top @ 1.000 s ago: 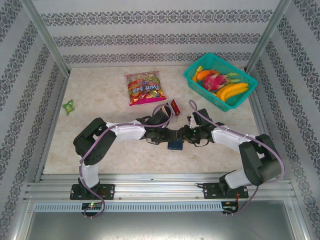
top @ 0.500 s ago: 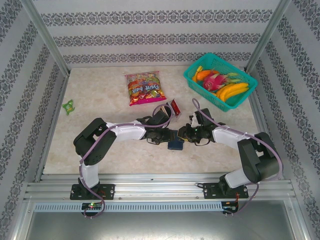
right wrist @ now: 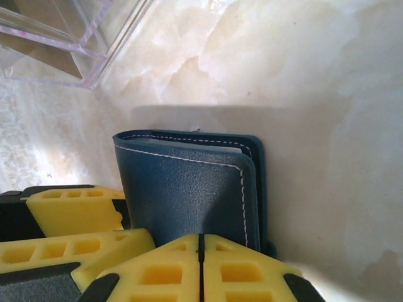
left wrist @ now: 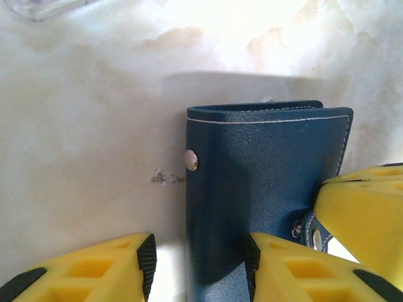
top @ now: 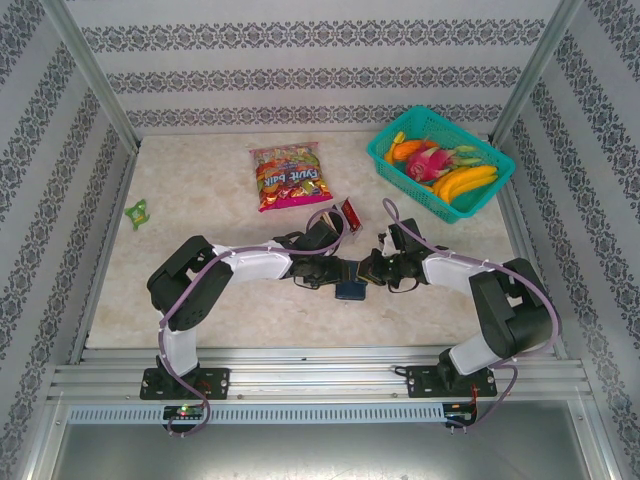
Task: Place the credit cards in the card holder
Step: Close the button on the card holder.
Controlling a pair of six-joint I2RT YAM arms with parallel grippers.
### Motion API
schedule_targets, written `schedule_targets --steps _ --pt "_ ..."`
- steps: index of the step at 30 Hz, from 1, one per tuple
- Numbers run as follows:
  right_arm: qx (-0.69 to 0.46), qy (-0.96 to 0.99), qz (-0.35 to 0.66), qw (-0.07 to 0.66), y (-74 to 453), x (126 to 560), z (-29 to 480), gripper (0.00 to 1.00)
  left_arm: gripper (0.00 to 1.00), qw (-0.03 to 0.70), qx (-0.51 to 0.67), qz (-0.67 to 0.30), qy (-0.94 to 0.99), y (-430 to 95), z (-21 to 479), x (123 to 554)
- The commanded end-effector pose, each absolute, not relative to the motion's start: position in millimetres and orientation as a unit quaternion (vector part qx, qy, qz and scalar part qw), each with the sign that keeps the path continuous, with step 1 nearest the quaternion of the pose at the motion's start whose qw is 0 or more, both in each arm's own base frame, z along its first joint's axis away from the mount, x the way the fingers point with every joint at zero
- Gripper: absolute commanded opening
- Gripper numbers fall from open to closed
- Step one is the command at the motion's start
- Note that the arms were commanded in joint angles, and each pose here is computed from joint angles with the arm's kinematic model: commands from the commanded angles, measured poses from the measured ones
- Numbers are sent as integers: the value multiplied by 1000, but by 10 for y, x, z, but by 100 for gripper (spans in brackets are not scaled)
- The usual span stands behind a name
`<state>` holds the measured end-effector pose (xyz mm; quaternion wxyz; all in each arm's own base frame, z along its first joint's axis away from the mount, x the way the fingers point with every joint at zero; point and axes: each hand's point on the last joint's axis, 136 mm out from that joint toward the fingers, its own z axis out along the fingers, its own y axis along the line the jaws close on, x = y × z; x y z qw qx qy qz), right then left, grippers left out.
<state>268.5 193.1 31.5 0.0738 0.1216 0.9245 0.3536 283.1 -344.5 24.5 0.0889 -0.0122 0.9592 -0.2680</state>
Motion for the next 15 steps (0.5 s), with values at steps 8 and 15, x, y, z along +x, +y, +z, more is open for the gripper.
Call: schedule_targets --steps 8,15 --pt "88 958 273 34 1863 2392 6 4 38 37 2 -256 966 -3534 -170 2540" --pt "38 984 168 42 1750 2257 -115 2 34 40 -9 -251 967 -3510 -173 2550"
